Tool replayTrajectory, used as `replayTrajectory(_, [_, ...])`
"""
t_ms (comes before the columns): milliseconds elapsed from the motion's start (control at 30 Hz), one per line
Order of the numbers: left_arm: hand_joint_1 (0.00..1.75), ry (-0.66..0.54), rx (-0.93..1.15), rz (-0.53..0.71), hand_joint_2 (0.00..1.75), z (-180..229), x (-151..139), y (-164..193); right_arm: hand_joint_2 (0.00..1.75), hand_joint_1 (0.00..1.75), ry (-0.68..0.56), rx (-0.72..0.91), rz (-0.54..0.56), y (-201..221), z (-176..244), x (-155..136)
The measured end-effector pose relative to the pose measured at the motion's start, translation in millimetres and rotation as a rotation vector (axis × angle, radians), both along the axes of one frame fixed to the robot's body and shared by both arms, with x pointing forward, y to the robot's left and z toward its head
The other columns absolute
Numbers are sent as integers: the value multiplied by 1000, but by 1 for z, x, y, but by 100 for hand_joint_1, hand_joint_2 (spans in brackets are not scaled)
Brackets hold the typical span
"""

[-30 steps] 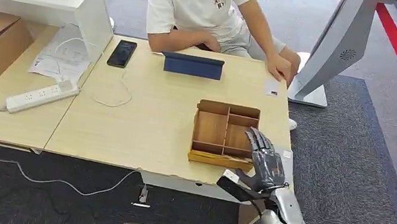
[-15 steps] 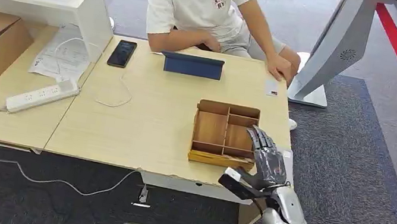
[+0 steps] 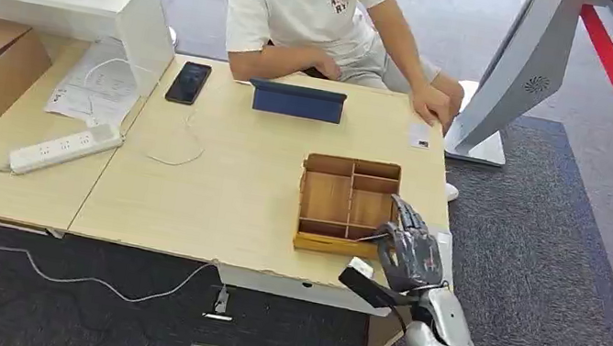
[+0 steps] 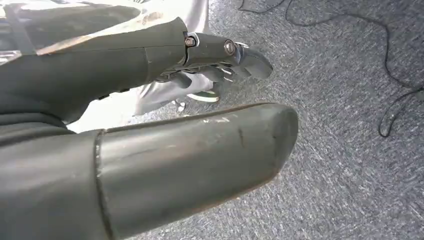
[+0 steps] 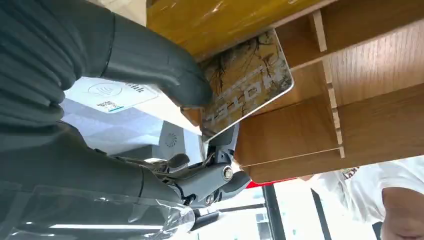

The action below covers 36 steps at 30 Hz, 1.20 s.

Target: Pass the card to the sensor for recognition and then transmit it.

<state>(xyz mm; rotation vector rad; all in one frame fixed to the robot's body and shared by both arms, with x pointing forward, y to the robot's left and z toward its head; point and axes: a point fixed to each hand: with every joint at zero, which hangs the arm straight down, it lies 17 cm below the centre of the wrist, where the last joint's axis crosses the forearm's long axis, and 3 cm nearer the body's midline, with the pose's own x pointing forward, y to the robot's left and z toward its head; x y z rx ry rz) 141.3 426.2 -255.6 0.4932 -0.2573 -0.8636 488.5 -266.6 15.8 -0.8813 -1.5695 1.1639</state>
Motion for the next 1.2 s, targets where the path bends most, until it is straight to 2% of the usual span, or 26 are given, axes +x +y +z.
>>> replayTrajectory(67, [0, 1, 1, -5, 0, 0, 0, 0, 175, 169, 0, 0, -1, 0, 0, 0])
replayTrajectory(233, [0, -1, 0, -8, 0, 0, 1, -1, 175, 175, 0, -6, 2, -1, -1, -1])
replayTrajectory(667, [0, -5, -7, 0, 0, 0, 1, -3, 175, 175, -21, 19, 10, 3, 7, 3])
replayTrajectory(767, [0, -8, -6, 0, 0, 0, 1, -3, 175, 175, -58, 44, 6, 6, 25, 13])
replayTrajectory(967, [0, -15, -7, -10, 0, 0, 3, -4, 175, 175, -193, 110, -16, 8, 102, 52])
replayTrajectory(1100, [0, -15, -9, -22, 0, 0, 3, -6, 175, 175, -272, 142, -17, 9, 146, 67])
replayTrajectory(1133, [0, -15, -9, -25, 0, 0, 3, -6, 175, 157, -284, 146, -18, 8, 153, 69])
replayTrajectory(1167, [0, -16, -11, -27, 0, 0, 3, -7, 175, 28, -299, 151, -17, 7, 162, 71])
replayTrajectory(1200, [0, -16, -12, -28, 0, 0, 3, -7, 175, 0, -312, 153, -17, 6, 168, 73])
